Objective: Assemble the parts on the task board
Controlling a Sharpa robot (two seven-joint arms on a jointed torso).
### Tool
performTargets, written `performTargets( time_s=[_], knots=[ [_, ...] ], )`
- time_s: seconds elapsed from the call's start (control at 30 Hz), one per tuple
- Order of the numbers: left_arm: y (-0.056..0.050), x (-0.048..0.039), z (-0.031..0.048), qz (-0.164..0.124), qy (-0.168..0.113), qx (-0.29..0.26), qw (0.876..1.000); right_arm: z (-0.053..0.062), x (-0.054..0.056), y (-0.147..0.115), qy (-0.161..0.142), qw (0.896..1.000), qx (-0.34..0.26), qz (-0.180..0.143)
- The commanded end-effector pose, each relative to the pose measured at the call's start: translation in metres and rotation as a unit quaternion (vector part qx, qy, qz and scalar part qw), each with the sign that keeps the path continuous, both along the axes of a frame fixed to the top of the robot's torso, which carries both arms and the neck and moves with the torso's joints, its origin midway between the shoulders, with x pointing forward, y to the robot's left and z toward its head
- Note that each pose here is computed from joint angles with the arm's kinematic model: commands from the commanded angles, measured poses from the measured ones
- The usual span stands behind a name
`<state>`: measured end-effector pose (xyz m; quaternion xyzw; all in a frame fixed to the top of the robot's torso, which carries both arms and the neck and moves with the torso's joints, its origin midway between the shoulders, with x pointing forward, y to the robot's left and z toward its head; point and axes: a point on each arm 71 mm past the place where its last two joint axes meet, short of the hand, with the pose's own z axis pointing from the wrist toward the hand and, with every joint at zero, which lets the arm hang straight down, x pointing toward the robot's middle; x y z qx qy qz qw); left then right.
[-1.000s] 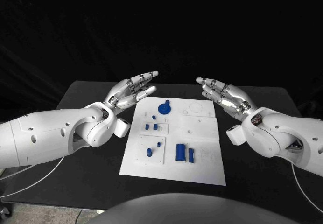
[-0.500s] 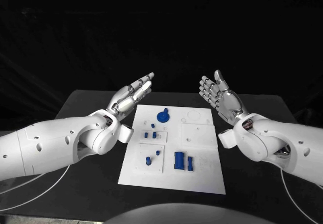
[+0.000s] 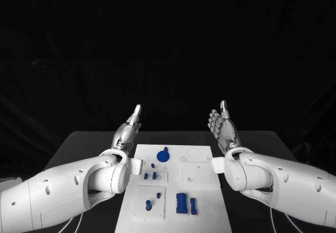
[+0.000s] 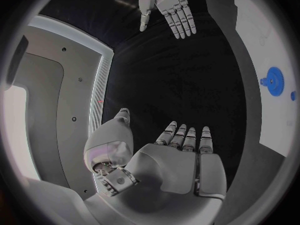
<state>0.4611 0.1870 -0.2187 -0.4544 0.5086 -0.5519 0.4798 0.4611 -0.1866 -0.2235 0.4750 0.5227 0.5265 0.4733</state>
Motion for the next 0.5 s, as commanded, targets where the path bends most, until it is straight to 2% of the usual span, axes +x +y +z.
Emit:
performTargets(
  time_s=[0.03,0.5],
  knots=[
    [0.0054,0.0006,-0.0055,0.054,0.035,0.004,0.998,-0.0007,0.0006,-0.0059,0.002,0.999,0.002,-0.042],
    [0.0054,0.0006,-0.0055,0.054,0.035,0.004,0.998,-0.0007,0.0006,-0.0059,0.002,0.999,0.002,-0.042]
  ],
)
